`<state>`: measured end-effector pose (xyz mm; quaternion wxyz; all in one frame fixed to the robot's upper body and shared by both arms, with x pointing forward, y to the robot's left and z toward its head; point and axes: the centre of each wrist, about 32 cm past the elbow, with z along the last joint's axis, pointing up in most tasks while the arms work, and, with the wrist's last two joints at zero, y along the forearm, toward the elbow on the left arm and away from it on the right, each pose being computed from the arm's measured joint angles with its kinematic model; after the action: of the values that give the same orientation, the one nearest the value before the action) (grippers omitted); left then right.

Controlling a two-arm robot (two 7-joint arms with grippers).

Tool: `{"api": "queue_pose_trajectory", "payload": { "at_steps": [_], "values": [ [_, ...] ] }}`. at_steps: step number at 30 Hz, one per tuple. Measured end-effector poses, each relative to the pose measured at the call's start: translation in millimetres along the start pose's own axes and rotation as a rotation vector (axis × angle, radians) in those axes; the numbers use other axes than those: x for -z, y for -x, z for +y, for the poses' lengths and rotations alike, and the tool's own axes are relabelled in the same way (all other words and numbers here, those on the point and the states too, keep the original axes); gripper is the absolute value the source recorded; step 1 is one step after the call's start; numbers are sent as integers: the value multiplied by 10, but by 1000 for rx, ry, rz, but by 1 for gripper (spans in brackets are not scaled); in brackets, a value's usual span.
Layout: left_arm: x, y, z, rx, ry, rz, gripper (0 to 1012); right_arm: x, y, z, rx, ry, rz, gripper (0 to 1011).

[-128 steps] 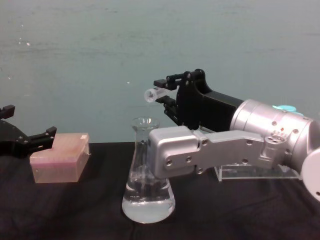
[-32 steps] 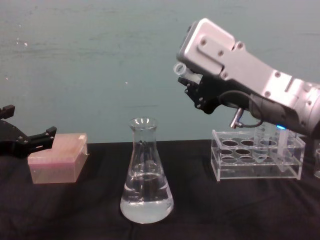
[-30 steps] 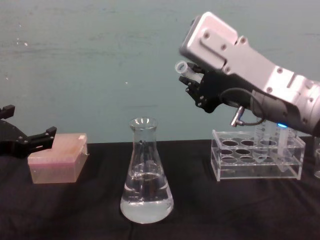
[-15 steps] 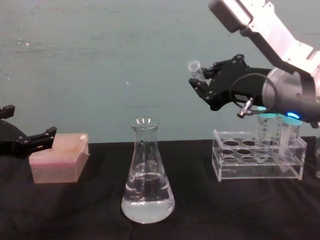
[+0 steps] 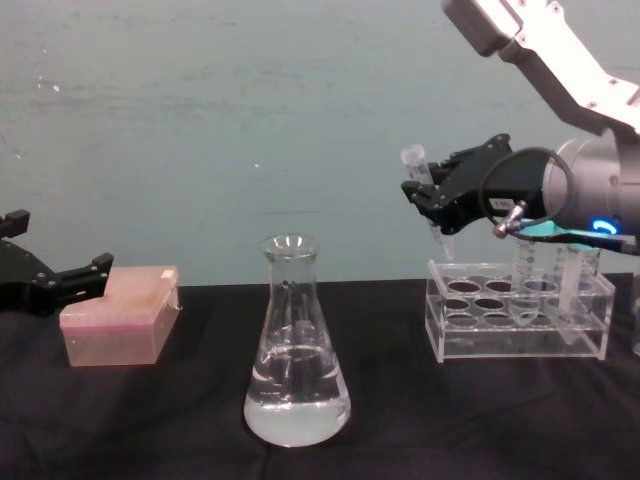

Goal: Pour the liquid from the test tube into the beaker using one hand.

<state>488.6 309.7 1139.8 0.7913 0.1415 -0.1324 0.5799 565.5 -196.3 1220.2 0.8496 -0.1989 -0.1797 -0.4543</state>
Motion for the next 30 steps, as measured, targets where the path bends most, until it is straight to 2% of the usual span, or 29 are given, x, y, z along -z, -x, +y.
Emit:
{"api": "queue_pose_trajectory", "payload": {
  "at_steps": [6,30],
  "values": [
    [0,0,0,0,0,0,1000,31,-27,8,0,37,29,209],
    [0,0,0,0,0,0,1000,121,-6,41,-8,81,90,209]
  ]
}}
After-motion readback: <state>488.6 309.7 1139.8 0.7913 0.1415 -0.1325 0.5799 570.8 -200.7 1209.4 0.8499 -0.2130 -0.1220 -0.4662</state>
